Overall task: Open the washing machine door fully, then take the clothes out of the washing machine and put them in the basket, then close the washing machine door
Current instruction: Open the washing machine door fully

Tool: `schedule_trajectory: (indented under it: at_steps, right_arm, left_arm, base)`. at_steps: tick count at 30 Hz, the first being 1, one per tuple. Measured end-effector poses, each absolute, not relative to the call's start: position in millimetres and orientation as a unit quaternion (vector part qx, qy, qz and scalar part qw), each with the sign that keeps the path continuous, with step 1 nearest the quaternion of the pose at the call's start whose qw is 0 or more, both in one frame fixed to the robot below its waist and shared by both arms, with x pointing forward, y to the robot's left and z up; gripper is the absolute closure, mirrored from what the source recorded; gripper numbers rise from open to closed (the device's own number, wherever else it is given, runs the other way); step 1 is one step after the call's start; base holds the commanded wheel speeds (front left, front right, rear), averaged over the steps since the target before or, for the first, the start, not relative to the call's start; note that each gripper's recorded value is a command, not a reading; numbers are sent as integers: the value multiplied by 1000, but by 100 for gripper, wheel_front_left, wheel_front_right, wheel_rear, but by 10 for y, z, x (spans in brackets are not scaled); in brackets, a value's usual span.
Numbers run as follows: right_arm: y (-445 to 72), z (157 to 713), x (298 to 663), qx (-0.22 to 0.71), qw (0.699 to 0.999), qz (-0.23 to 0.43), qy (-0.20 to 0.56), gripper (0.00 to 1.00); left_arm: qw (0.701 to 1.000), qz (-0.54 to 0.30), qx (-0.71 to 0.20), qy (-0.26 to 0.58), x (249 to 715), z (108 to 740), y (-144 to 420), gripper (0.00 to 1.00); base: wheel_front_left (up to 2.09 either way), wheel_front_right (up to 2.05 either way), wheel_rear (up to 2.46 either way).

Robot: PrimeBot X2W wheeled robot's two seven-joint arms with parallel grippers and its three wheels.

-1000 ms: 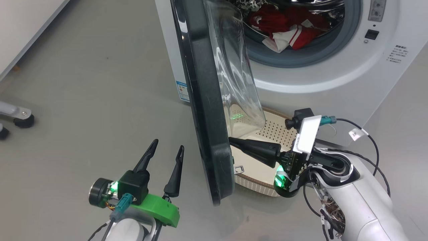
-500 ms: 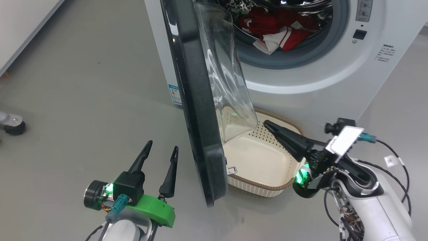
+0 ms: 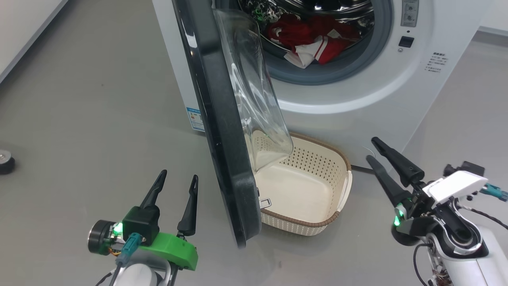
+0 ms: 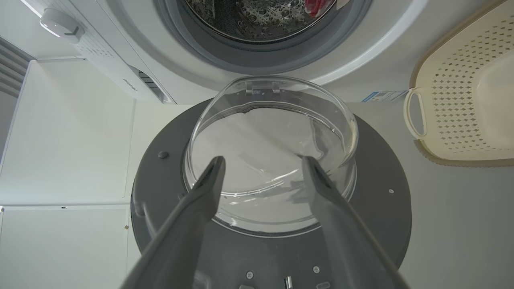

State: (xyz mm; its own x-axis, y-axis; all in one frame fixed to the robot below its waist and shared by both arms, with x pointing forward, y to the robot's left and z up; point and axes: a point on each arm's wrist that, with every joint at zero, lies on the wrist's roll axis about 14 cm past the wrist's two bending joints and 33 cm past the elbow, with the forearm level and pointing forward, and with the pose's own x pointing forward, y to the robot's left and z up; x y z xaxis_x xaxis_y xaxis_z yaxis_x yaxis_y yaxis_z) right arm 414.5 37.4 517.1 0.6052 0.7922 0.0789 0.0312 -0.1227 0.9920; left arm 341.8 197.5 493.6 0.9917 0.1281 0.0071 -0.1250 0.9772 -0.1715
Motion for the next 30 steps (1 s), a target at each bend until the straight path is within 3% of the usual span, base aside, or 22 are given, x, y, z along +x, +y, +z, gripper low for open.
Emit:
schedule_trajectory:
  at_steps: [15,23,30]
  right_arm:
    - [-372,4786,4248,522,798,214,210,0]
    - [-759,4654,4212,445,869,155,153,0]
    - [-1097,4676,4260,320,935,119,100,0]
  left_arm:
    - [995,63,-82,-12,3444,4948,1985,0]
    - [995,63,-80,-13,3417,4954,1987,0]
    - [995,60,-81,-11,3377,4936,1977,0]
  base:
    - [0,0,0]
    - [0,0,0]
    - [0,0,0]
